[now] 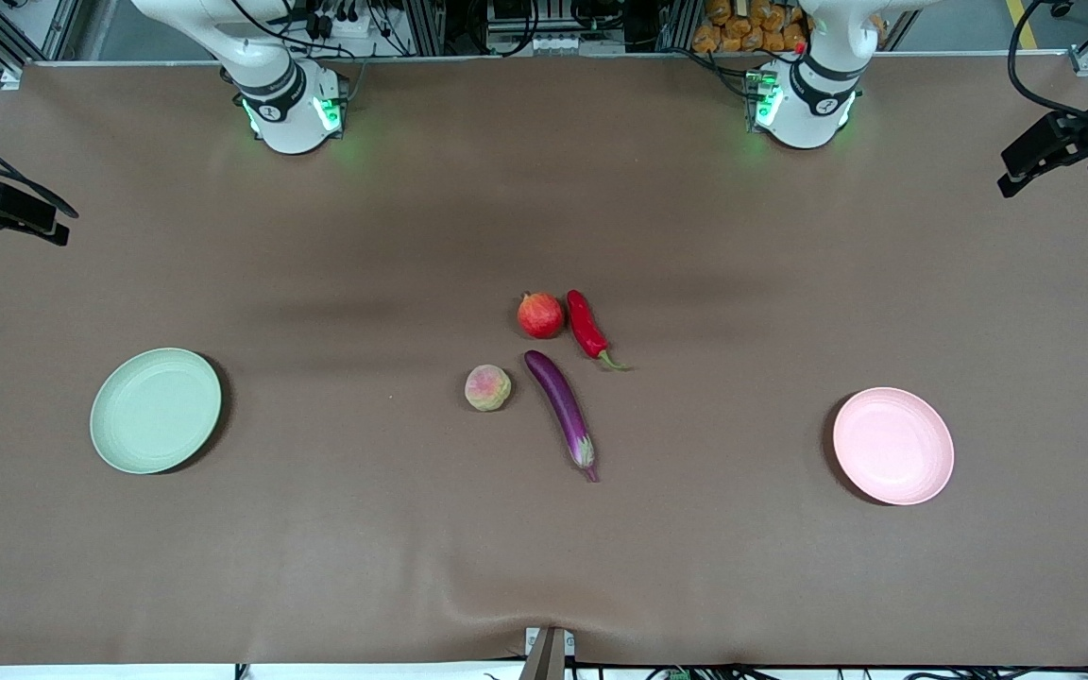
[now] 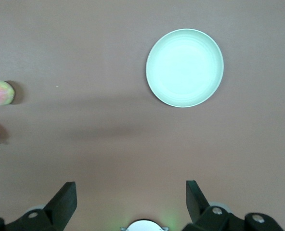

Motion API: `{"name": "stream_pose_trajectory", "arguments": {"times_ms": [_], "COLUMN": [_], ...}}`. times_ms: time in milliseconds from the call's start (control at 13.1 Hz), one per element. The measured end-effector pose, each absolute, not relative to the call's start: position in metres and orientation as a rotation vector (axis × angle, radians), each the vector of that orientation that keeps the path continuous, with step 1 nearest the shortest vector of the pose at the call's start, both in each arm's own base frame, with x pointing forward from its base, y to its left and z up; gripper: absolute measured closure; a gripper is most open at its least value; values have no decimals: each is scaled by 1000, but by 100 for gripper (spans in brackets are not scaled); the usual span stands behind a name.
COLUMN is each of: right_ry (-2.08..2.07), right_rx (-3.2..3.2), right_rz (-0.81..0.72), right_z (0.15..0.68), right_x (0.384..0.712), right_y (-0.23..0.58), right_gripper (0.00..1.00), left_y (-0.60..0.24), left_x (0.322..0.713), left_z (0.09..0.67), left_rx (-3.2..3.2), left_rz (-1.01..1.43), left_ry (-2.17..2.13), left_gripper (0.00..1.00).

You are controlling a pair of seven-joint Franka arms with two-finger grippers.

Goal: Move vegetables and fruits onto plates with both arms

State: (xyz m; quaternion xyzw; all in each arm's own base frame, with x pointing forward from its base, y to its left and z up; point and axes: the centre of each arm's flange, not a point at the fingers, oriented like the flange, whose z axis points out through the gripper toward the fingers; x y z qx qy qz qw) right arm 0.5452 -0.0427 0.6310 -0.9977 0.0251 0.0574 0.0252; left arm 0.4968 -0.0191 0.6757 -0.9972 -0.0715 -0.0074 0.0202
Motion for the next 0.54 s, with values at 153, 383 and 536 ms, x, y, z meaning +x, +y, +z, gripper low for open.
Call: {"name": "stream_pose_trajectory", "arguments": {"times_ms": [153,383,536], "right_ry": [81,82,82], "right_rx": [-3072,-3071,-3070], "right_rz": [166,165,168], "right_z": [632,632,631], "right_x": [546,546,546], "right_y": [-41,-41,-41], "right_gripper": [0,0,0], "left_y": [-14,-13,-12], "left_x": [499,505,504], "left_z": [675,678,676], "left_rx": [-3097,-3100,-3098], "left_rz": [-12,13,60], "left_ry": [-209,-208,-207], "left_gripper": [0,0,0]}}
